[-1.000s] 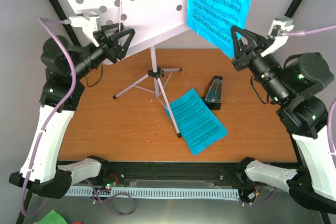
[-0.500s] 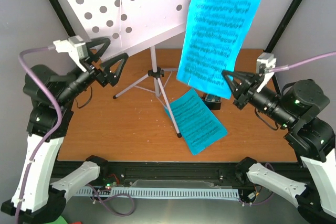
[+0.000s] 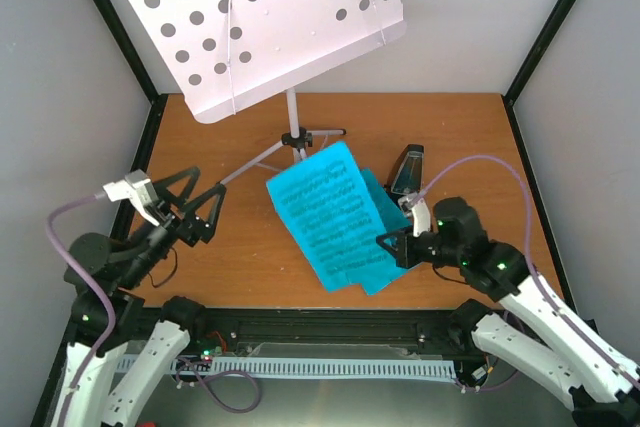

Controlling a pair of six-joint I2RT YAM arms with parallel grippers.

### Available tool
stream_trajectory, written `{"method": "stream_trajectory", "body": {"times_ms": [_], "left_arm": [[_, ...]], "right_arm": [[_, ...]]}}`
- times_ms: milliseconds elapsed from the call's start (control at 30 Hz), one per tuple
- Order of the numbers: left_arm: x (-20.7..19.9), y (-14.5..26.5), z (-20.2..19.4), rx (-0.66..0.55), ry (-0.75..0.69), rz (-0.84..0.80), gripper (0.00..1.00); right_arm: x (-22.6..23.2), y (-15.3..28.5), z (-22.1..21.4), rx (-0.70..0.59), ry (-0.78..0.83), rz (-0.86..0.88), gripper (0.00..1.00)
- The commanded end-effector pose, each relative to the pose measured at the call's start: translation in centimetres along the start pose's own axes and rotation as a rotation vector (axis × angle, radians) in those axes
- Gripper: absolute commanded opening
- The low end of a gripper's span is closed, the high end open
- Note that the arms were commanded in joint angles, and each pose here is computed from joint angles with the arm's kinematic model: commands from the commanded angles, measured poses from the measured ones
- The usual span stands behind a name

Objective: Pack up the instrument practice props

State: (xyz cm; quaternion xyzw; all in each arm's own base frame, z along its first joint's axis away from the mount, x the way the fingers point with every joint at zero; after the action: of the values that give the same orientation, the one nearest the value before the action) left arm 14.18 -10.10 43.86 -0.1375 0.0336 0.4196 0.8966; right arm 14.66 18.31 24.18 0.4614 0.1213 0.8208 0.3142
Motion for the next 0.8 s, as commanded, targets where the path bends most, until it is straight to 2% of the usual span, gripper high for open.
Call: {"method": "stream_trajectory", "body": {"times_ms": [0,167,300,467,667,767], "left_arm": [[1.5,1.3,-3.6,0.023,0.183,0.078,0.99],[2.4,0.4,-8.6,0.128,0.272,0.066,0.99],[2.6,-0.9,-11.6,0.214,0.317,0.025,0.99],[3.0,-2.2,-13.8,0.273,0.350,-0.002,1.00],[3.2,-2.8,-15.5,0.315,0.387,-0.021,0.99],[3.1,-3.1,-15.4,0.305,0.386,-0.035,0.99]], "right_arm": [[-3.7,-2.3,-1.6,0.049,-0.109,-0.129,0.03],[-10.0,-3.8,-3.0,0.116,-0.178,-0.434,0.03],[-11.6,-3.6,-1.7,0.061,-0.189,-0.552,0.03],[-12.3,-2.7,-0.3,-0.009,-0.216,-0.636,0.03],[-14.3,-2.2,-0.5,-0.030,-0.259,-0.756,0.03],[-15.0,-2.3,-0.5,-0.047,-0.278,-0.787,0.03]]}}
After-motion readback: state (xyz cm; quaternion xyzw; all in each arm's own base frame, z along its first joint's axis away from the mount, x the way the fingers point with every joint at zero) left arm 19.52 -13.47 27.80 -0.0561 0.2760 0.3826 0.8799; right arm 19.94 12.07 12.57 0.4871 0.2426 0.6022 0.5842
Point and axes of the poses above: each gripper's point midway between its finger pads, its own y axis back along the fingers, its own x axis along the line the jaws close on, z = x × y, the point moved 2 cm from there along y, back along the fingers, and after that the axes turned 13 degrees about -y, right-handed, at the moved point
